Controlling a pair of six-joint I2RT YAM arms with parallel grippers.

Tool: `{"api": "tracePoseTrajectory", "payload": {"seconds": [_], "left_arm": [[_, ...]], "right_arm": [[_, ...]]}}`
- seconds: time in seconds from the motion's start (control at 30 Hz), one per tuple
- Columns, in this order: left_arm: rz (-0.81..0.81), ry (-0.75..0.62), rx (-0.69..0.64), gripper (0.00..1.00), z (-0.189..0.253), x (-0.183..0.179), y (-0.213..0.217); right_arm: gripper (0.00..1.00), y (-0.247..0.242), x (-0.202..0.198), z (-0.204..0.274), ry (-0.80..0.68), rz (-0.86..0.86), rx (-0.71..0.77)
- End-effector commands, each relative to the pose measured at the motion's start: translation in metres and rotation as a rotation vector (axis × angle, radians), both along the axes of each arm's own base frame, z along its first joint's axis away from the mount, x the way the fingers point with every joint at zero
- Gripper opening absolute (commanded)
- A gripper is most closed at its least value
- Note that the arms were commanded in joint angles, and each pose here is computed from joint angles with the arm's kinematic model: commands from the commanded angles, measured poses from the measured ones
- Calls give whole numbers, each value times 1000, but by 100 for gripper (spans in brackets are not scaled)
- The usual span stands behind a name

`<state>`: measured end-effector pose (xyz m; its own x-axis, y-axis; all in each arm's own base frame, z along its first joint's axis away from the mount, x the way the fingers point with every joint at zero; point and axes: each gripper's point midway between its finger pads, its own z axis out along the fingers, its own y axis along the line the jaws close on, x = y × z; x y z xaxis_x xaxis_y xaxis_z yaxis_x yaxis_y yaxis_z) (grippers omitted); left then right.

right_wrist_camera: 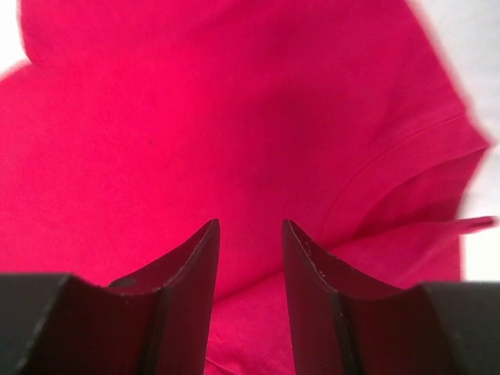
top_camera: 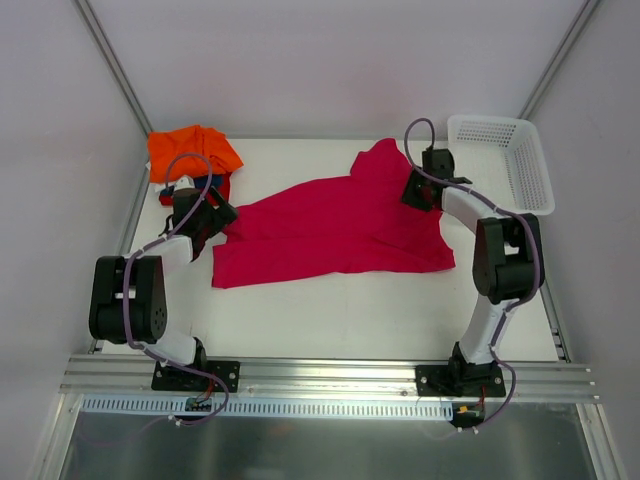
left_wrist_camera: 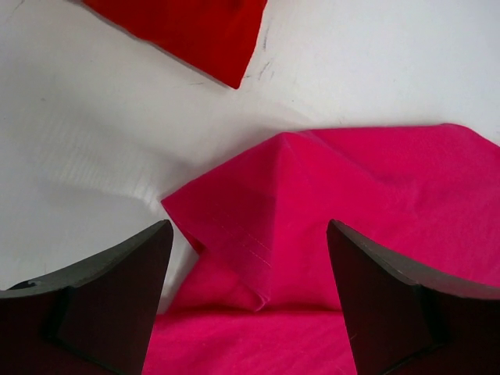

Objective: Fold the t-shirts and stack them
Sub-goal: Fold the tshirt

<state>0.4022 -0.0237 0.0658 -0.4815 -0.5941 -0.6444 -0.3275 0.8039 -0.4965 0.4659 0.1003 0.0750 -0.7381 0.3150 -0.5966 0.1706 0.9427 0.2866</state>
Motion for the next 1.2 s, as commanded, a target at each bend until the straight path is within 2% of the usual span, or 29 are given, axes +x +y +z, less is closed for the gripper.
{"api": "tracePoseTrajectory", "payload": {"seconds": [0.0,0.1,0.2,0.3,0.47,0.87,1.17], "left_arm": [[-36,-62,1,81,28,8,-4],[-61,-57,45,84,38,7,-6],[-94,-70,91,86,50,10,-11],[-120,-85,115,86,57,14,-20],[-145,-77,114,86,54,14,-29],[-165,-100,101,87,66,10,-35],[-166,-86,107,87,61,6,-34]], "right_arm": [[41,21,-8,-18,55,50,18],[43,30,-16,-22,93,109,-85],[45,25,-24,-14,109,156,-292],[46,25,-23,-1,99,216,-436],[46,30,-30,-5,147,277,-550],[45,37,-37,-43,196,304,-515],[45,43,-41,-56,215,263,-362]]}}
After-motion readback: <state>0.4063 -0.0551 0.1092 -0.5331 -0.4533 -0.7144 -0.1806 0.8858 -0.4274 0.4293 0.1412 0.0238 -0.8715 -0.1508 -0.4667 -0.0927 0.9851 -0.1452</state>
